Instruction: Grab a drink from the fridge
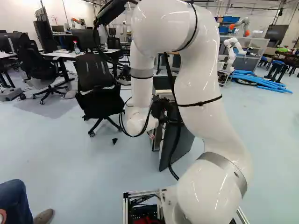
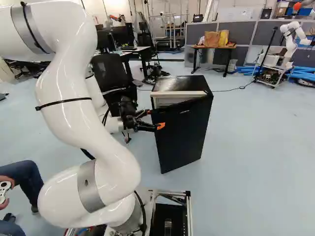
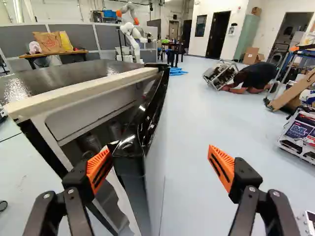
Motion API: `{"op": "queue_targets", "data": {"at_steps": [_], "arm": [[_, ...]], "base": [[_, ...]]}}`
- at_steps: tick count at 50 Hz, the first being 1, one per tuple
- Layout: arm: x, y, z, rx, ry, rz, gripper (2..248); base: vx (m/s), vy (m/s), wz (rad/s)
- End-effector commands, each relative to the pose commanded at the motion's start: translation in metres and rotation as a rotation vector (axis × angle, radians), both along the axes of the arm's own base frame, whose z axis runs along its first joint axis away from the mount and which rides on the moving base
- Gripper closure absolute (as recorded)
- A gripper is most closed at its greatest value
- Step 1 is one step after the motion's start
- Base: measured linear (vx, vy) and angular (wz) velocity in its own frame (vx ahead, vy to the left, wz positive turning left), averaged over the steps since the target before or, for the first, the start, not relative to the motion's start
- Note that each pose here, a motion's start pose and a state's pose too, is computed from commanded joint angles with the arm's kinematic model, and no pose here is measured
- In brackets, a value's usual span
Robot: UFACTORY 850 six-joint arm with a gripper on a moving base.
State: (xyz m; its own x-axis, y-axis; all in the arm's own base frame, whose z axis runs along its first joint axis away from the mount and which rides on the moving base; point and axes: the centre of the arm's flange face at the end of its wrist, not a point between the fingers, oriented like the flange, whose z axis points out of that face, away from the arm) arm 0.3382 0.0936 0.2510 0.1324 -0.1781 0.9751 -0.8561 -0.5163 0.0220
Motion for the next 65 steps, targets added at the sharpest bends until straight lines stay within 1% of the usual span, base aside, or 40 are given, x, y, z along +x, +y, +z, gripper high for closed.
{"op": "queue_targets", "data": {"at_steps": [18,28,34,48,65], "arm": [[-0.042,-0.019,0.002,-0.064,0.040,-0.046,3],[-0.061,-0.033,0.003,-0.107,0.056,-0.089,3],[-0.070,-0.041,0.003,-0.123,0.066,-0.124,3],[-0.078,-0.063,0.003,-0.134,0.083,-0.228,3],[-0.075,-0.093,0.005,-0.128,0.079,-0.392,3]], "base": [[0.000,0.000,0.000],[0.000,0.000,0.000],[0.000,0.000,0.000],[0.000,0.000,0.000],[0.000,0.000,0.000]]}}
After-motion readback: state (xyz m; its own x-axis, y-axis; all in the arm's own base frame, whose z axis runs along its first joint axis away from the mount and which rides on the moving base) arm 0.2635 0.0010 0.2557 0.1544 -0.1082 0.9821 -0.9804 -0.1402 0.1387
